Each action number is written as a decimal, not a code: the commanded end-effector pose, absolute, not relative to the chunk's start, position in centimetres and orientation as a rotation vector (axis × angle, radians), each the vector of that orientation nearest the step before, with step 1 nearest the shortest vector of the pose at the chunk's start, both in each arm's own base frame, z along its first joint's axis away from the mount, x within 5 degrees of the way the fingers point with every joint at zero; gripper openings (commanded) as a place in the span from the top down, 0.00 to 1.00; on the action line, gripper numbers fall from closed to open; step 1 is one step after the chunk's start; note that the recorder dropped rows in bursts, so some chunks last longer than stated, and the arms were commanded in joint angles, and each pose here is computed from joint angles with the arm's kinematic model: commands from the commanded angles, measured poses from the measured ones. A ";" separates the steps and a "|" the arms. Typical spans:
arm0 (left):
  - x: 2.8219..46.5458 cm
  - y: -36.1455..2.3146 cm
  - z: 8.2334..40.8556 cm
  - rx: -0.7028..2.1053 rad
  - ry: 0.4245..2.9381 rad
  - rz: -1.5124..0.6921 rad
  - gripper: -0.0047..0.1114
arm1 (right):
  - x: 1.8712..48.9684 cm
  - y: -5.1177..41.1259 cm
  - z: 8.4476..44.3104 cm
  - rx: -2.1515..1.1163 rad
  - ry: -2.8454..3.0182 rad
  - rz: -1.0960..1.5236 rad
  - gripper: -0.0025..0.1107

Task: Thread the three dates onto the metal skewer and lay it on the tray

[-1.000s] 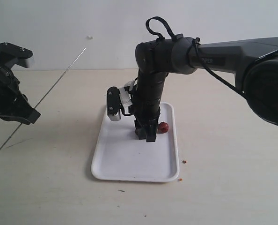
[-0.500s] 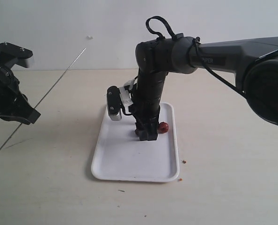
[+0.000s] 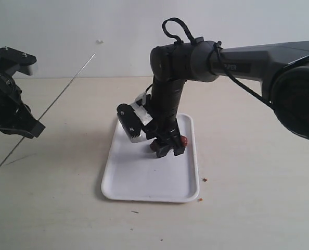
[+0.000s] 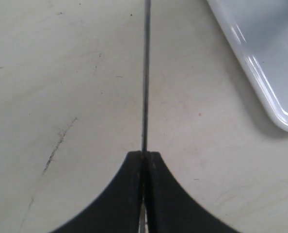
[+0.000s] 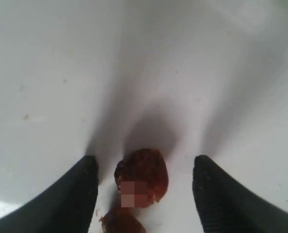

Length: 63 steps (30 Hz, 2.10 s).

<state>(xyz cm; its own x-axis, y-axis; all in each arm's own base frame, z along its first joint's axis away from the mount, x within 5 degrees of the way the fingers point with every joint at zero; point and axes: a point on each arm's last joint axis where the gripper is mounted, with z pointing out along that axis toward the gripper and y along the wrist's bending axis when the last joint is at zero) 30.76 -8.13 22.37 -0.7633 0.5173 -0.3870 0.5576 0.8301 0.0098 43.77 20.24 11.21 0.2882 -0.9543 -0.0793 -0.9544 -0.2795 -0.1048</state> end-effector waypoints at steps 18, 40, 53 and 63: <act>30.7 -8.1 22.5 0.794 2.624 -0.151 0.96 | 43.9 20.5 10.0 -2.503 1.627 0.005 0.60; 30.7 -8.1 22.5 0.805 2.621 -0.148 0.96 | 43.9 20.7 10.4 -2.415 1.718 0.040 0.72; 29.0 -7.7 20.7 1.225 2.582 -0.118 0.96 | 43.6 20.1 16.6 -2.227 1.862 -0.050 0.72; 27.3 -8.4 19.8 1.451 2.549 -0.305 0.96 | 41.9 18.7 21.7 -2.140 2.039 -0.112 0.72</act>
<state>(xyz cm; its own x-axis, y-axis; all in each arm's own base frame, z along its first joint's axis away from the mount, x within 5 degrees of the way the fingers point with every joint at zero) 27.45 -7.92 19.61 -0.5371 0.8143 -0.2201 0.8398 0.5406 -0.0493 42.44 19.10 19.86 0.0849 -0.9937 -0.0729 -0.9823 -0.0712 -0.1732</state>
